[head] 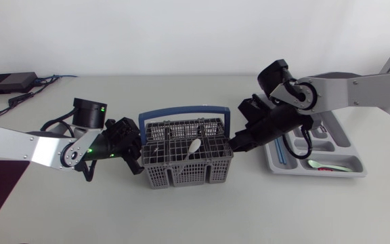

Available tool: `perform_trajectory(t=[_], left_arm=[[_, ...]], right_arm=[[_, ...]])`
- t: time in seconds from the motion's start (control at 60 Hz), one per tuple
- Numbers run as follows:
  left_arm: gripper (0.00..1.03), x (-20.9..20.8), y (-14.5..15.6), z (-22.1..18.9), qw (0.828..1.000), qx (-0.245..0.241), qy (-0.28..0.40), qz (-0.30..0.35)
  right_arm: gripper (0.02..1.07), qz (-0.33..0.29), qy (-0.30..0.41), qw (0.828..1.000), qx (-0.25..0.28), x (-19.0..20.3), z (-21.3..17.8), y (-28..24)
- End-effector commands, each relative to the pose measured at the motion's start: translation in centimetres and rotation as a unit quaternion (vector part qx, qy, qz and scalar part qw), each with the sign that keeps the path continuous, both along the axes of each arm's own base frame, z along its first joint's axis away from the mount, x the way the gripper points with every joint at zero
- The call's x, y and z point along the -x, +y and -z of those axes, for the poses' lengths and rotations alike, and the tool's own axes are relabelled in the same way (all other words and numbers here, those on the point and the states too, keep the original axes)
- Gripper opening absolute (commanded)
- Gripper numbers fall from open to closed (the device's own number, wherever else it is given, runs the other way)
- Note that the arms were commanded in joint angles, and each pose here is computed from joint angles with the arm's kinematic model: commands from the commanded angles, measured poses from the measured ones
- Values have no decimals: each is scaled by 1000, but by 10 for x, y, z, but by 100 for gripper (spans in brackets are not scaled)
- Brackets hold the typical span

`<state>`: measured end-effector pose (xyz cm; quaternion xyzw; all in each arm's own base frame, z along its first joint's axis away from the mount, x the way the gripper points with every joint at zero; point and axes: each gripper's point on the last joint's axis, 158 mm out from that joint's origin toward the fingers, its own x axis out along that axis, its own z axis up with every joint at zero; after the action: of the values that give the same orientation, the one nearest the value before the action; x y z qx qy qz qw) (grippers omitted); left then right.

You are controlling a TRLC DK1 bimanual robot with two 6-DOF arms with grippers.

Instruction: Unload the cutlery basket into the drawer organizer.

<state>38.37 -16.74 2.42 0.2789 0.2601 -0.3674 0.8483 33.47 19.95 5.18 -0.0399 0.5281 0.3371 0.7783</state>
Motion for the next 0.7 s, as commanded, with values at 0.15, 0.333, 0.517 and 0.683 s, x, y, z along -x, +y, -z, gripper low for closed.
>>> perform_trajectory(t=[0.15,0.333,0.517,0.683], left_arm=[[29,-21,-29,-14,999,30,-14,16],[29,-41,-25,-16,999,35,-18,-2],[30,-43,-10,-13,999,32,-15,-17],[30,-33,13,-25,999,32,-26,-35]], right_arm=[[8,13,-18,1000,-19,-13,-7,12],[8,23,-30,999,-7,-29,-1,12],[9,45,-36,998,6,-31,1,-7],[30,49,-66,997,7,-17,-19,-27]])
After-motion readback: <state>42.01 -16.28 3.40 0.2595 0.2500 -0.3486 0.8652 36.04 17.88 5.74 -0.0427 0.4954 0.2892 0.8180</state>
